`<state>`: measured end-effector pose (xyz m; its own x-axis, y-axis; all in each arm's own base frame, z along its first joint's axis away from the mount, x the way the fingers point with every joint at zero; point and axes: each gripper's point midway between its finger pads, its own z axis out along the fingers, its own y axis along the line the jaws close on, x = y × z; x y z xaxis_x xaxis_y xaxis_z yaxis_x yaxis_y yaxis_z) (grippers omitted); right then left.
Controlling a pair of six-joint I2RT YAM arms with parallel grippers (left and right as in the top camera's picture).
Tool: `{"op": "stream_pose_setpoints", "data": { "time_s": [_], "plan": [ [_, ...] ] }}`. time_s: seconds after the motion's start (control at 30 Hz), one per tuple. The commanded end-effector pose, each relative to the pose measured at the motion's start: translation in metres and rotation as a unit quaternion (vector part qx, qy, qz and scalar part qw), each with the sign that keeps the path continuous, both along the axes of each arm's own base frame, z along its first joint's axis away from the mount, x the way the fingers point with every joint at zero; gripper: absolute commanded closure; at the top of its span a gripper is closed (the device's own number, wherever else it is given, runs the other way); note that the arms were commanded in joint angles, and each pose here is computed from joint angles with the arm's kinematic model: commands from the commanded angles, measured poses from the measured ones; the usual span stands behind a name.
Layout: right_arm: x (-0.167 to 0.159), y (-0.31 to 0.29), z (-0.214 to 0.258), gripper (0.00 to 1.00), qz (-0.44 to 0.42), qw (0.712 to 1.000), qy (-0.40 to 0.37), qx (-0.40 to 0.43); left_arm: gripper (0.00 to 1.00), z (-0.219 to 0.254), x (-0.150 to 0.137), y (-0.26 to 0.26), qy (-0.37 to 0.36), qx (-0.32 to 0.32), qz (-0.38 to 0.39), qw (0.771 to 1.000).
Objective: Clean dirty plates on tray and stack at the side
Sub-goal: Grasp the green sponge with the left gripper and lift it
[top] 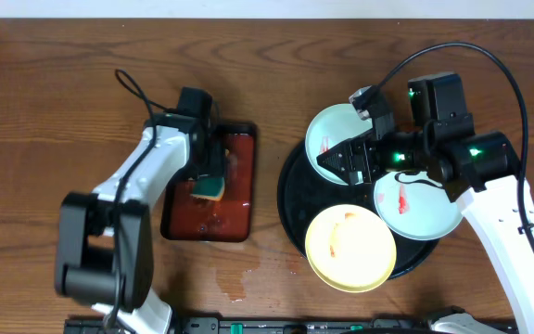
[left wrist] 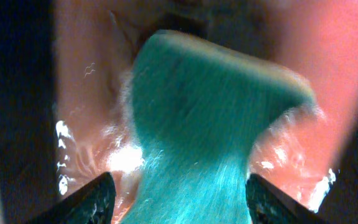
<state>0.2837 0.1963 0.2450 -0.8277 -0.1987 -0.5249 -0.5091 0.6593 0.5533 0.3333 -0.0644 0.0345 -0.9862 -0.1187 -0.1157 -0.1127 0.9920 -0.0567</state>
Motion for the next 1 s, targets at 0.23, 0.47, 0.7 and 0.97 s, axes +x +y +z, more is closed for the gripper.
{"op": "stream_pose_setpoints", "data": {
  "time_s": [0.23, 0.47, 0.7, 0.97],
  "plan": [
    [0.002, 0.0, 0.001, 0.28, 0.0, 1.0, -0.009, -0.01, 0.37, -0.02, -0.04, 0.008, 0.047, 0.009, 0.02, 0.999],
    [0.001, 0.0, 0.001, 0.28, 0.0, 1.0, -0.007, -0.01, 0.92, -0.044, -0.043, 0.009, 0.026, 0.005, 0.02, 0.999],
    [-0.005, -0.002, -0.004, 0.01, 0.001, 1.0, 0.01, -0.016, 0.76, -0.018, -0.035, 0.007, 0.026, 0.006, 0.016, 1.0],
    [-0.007, -0.007, -0.01, 0.14, -0.007, 0.999, 0.019, -0.032, 0.4, 0.018, -0.023, 0.005, 0.002, 0.001, 0.016, 1.0]
  ]
}}
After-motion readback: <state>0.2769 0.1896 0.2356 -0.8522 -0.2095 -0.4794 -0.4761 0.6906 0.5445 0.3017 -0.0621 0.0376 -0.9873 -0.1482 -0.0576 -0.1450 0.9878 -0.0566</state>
